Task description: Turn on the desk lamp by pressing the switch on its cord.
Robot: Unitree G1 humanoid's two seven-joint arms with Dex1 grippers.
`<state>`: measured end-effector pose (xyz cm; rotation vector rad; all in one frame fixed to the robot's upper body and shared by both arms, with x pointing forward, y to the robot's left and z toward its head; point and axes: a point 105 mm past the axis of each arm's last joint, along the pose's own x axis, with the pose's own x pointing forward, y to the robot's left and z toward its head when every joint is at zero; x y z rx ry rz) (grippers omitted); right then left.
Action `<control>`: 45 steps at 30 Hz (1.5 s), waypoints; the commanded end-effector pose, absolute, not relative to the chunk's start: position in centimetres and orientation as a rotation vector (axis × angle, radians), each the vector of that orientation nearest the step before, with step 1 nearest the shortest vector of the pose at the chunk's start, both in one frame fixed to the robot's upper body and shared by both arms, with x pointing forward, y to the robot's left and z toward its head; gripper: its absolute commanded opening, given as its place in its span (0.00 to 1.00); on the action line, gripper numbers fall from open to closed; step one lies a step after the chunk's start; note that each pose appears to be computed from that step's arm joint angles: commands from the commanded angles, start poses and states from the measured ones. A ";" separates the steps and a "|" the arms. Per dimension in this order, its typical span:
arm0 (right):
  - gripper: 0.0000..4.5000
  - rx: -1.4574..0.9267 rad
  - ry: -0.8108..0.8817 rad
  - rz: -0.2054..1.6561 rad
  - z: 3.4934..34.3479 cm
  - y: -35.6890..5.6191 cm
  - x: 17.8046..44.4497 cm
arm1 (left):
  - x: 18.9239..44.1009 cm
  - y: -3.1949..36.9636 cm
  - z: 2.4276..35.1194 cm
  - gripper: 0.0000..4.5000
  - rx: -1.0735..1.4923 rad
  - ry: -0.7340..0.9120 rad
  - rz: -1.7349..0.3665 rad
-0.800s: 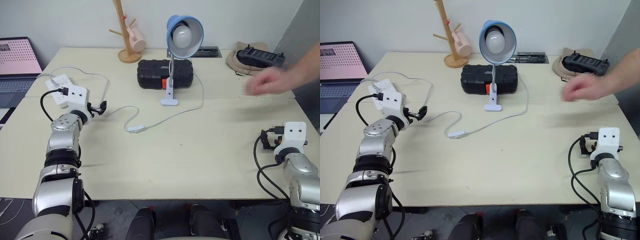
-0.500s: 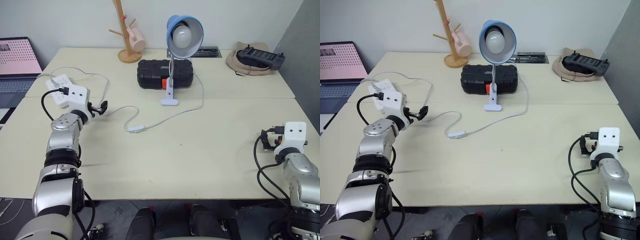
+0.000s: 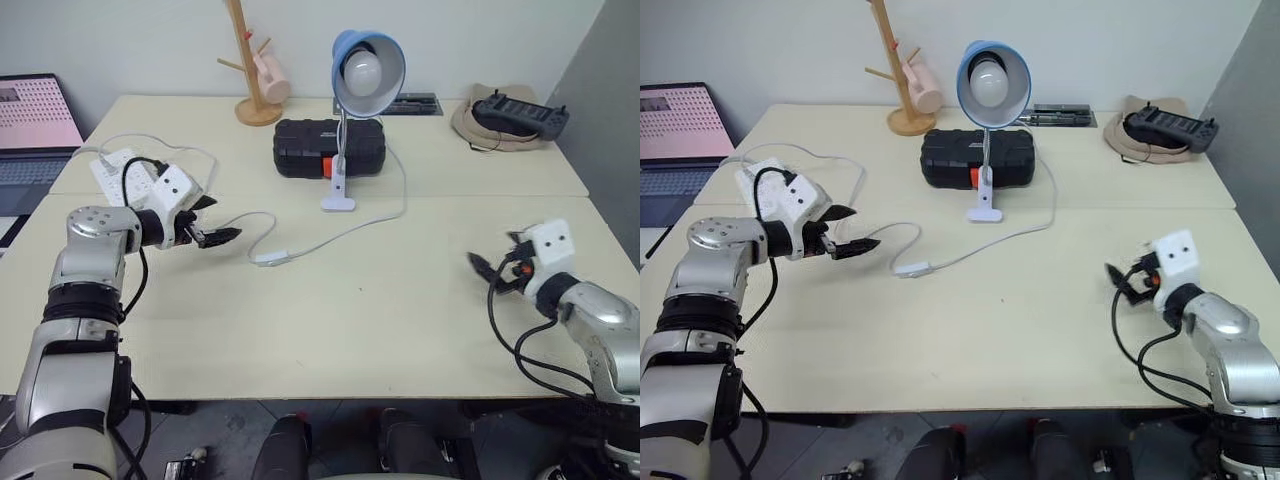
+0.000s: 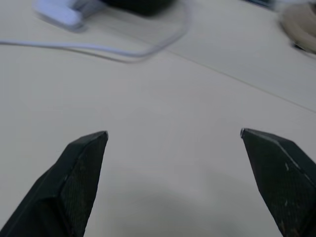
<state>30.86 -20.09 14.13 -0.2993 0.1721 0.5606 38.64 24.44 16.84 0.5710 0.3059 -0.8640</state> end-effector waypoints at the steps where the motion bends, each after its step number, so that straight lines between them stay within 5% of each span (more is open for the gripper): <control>1: 1.00 -0.259 0.181 0.963 15.3 -13.7 27.0 | 37.8 21.6 16.5 0.98 0.755 0.371 -1.104; 16: 1.00 -0.208 0.209 0.963 15.2 -12.0 25.6 | 39.3 19.0 12.6 0.98 0.970 0.435 -1.194; 37: 1.00 -0.188 0.207 0.906 15.7 -12.7 25.4 | 38.9 20.1 11.7 0.09 1.039 0.532 -1.225; 42: 1.00 -0.176 0.204 0.893 15.8 -12.9 25.6 | 39.0 19.7 12.2 0.09 0.968 0.522 -1.224; 45: 1.00 -0.128 0.196 0.881 16.0 -12.8 25.7 | 39.2 17.3 14.3 0.09 0.656 0.485 -1.274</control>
